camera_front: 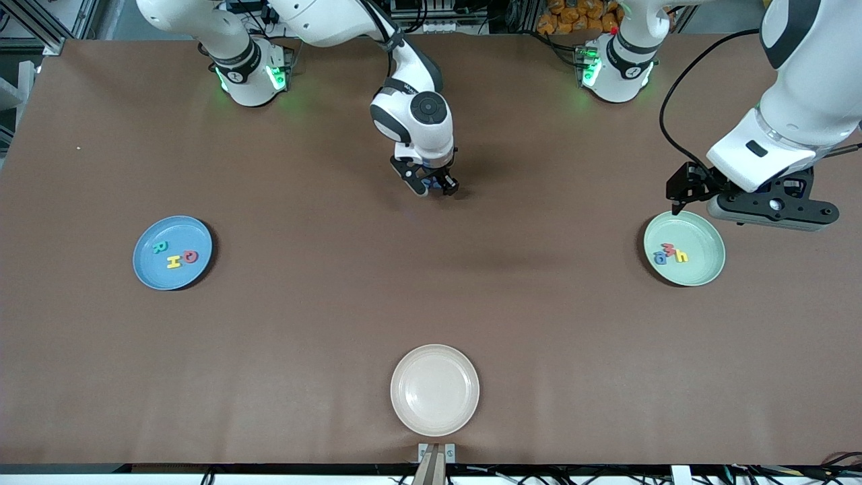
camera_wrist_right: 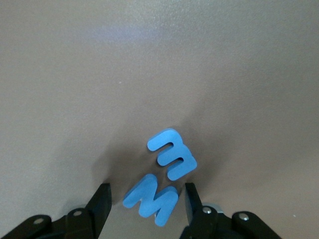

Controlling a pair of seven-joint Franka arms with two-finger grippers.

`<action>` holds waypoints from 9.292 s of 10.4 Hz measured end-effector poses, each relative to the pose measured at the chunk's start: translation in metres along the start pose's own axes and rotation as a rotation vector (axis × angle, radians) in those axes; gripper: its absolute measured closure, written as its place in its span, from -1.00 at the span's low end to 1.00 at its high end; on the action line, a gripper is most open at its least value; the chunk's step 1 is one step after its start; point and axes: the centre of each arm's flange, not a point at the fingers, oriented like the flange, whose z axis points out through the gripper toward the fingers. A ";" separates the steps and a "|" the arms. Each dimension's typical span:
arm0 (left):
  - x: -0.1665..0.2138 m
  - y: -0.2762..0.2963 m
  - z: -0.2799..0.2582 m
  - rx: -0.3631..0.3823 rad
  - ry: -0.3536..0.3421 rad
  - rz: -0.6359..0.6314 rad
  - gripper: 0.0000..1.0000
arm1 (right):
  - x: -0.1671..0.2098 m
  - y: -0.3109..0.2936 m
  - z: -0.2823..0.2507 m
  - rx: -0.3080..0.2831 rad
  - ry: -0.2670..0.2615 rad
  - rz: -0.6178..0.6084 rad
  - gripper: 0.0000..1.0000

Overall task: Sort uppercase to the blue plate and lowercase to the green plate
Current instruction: 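Grasp the blue M with the right gripper while the left gripper withdraws, then carry the blue M to the blue plate and release it, then reach the left gripper down to the blue lowercase letter, then grasp the blue lowercase letter with the left gripper while the right gripper withdraws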

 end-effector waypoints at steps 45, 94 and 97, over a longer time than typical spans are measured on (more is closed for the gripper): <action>-0.067 0.314 0.132 -0.198 -0.151 0.002 -1.00 | 0.599 0.212 -0.080 -0.282 -0.093 -1.176 0.07; -0.194 0.517 0.358 -0.108 -0.126 0.080 0.45 | 0.528 0.152 -0.498 -0.020 0.090 -0.997 -1.00; -0.155 0.497 0.339 -0.117 -0.070 0.023 0.45 | 0.525 0.155 -0.505 -0.038 0.113 -1.002 -1.00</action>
